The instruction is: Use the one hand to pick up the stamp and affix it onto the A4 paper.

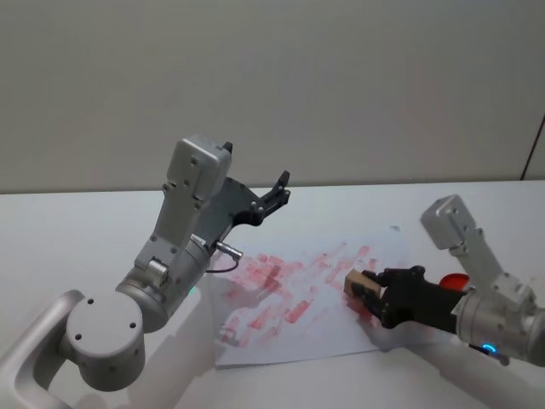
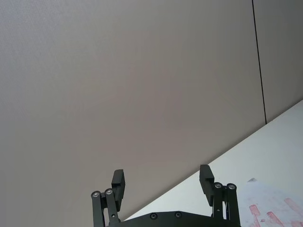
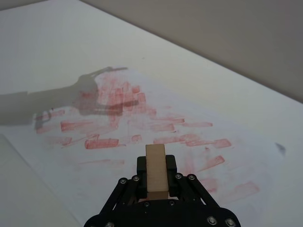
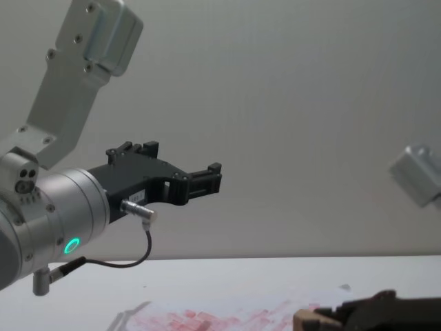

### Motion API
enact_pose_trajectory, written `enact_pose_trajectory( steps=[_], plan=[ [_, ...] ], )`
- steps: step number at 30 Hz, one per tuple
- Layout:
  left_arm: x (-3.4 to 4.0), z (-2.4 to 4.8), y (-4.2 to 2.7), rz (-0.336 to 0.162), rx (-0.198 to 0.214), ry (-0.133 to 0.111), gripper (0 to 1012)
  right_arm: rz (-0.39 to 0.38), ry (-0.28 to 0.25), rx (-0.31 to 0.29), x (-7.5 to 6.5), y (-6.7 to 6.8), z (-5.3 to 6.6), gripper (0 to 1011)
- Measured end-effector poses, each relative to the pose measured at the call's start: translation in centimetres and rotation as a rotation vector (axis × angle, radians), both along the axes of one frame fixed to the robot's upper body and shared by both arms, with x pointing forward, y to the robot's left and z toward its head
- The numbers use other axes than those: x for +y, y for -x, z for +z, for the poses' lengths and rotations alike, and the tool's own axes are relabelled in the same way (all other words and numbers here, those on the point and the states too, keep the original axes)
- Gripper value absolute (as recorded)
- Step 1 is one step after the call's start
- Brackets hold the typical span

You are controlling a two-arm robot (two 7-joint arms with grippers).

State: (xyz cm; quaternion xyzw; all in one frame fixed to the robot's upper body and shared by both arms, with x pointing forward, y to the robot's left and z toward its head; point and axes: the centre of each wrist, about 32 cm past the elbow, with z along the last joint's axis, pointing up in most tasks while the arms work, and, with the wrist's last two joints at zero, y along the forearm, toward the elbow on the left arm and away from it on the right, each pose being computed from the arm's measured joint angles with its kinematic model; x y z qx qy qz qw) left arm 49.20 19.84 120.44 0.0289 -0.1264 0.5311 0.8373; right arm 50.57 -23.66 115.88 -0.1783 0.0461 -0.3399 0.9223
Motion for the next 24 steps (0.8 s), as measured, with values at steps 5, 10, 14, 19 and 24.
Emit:
enact_pose_trajectory(
  steps=[5,10,14,19,24],
  plan=[
    [0.00,0.00,0.00,0.000,0.000,0.000,1001,0.043,0.013,0.043,0.1,-0.7,-0.7,216],
    [0.00,0.00,0.00,0.000,0.000,0.000,1001,0.067,0.019,0.064,0.0,-1.1,-0.9,216],
    [0.00,0.00,0.00,0.000,0.000,0.000,1001,0.077,0.023,0.068,0.0,-1.3,-0.9,216],
    [0.00,0.00,0.00,0.000,0.000,0.000,1001,0.088,0.025,0.060,0.0,-1.5,-1.0,217],
    [0.00,0.00,0.00,0.000,0.000,0.000,1001,0.099,0.025,0.033,0.1,-1.7,-0.9,217]
  ],
)
